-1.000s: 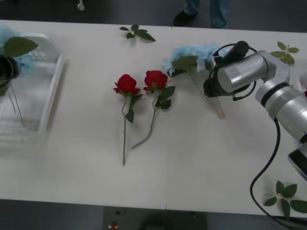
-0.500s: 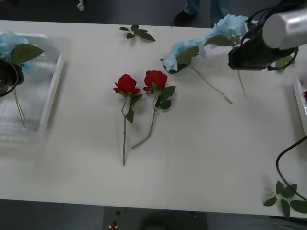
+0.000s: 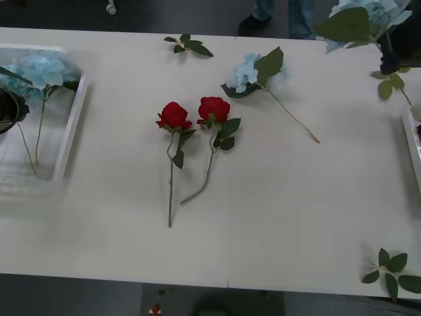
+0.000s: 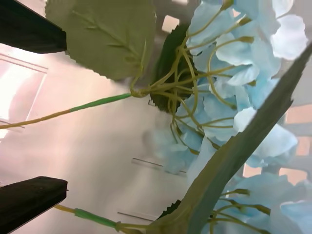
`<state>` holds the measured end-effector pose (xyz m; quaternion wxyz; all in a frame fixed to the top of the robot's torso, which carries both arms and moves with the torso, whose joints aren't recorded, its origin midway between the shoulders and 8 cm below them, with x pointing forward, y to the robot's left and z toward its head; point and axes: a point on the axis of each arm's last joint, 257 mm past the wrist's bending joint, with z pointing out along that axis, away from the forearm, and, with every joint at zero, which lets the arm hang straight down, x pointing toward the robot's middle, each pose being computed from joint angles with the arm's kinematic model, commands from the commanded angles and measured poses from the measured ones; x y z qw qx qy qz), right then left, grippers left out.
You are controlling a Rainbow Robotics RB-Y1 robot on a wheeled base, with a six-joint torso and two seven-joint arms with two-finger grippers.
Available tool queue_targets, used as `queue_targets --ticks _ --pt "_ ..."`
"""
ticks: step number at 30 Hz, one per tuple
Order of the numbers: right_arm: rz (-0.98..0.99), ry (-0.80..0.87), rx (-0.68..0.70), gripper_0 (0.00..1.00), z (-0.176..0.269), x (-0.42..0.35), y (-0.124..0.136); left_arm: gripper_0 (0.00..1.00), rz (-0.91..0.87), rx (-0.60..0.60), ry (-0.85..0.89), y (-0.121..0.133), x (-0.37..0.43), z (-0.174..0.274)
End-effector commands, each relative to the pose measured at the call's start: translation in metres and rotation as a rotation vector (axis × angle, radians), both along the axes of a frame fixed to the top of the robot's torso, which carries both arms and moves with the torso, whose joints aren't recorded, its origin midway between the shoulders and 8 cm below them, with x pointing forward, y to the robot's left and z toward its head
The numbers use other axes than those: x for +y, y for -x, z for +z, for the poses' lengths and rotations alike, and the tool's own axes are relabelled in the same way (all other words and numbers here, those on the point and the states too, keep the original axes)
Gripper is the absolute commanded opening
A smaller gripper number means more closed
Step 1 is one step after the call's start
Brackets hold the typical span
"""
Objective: Put the red flowers into the right box and the blue flowers into the left box
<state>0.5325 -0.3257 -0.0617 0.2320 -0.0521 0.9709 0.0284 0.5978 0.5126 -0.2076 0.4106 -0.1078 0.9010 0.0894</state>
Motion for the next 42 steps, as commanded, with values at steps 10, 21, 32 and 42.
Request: queue_targets --ticks 10,21,32,42 --pt "0.644 0.053 -0.294 0.0 0.063 -0.044 0.044 0.73 -0.03 0.116 0.009 0.028 0.009 0.051" --pt "0.81 -0.189 -0.679 0.0 -0.011 0.053 0.049 0.73 -0.317 0.212 0.136 0.093 -0.038 0.141" --pt "0.912 -0.283 -0.879 0.0 0.001 0.182 0.07 0.73 -0.85 -0.065 0.301 0.075 -0.161 0.18" --pt "0.902 -0.493 -0.963 0.0 0.04 0.303 0.062 0.73 -1.305 -0.259 0.253 0.092 -0.235 0.175"
